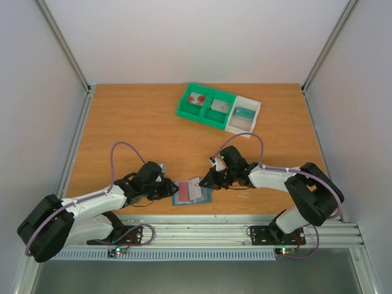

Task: Take the credit cards out of the card holder

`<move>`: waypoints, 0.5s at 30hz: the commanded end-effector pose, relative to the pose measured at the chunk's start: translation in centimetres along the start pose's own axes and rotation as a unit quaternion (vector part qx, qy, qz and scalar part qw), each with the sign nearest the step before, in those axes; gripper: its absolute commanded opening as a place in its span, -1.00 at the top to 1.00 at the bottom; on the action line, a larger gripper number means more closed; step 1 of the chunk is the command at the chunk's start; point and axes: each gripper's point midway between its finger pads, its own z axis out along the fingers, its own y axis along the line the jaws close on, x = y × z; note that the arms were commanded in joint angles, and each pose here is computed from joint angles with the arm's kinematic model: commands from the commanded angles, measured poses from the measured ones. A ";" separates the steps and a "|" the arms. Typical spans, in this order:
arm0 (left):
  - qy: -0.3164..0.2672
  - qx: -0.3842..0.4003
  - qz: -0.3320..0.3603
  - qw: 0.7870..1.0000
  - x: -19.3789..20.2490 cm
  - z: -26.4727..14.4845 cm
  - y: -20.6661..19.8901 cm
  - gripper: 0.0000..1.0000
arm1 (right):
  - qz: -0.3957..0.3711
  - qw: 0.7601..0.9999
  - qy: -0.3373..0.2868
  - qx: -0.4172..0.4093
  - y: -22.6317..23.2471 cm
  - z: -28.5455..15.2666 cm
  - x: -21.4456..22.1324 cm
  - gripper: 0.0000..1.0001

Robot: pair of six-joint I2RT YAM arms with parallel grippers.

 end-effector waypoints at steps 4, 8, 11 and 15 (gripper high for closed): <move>-0.020 0.052 0.014 0.998 -1.1 -1.7 -3.1 0.06 | 0.000 1.000 -0.008 -0.016 1.0 -1.4 0.1 0.98; -0.031 0.076 0.010 0.997 -1.4 -2.5 -4.2 -0.07 | 0.006 1.000 -0.011 -0.009 1.3 -2.1 0.2 0.98; -0.044 0.106 0.010 0.993 -1.7 -3.3 -5.3 -0.12 | 0.005 1.000 -0.017 -0.004 1.8 -2.8 0.2 0.98; -0.059 0.153 0.006 0.987 -2.1 -4.8 -7.1 -0.15 | 0.001 0.999 -0.027 -0.025 3.4 -3.7 0.0 0.98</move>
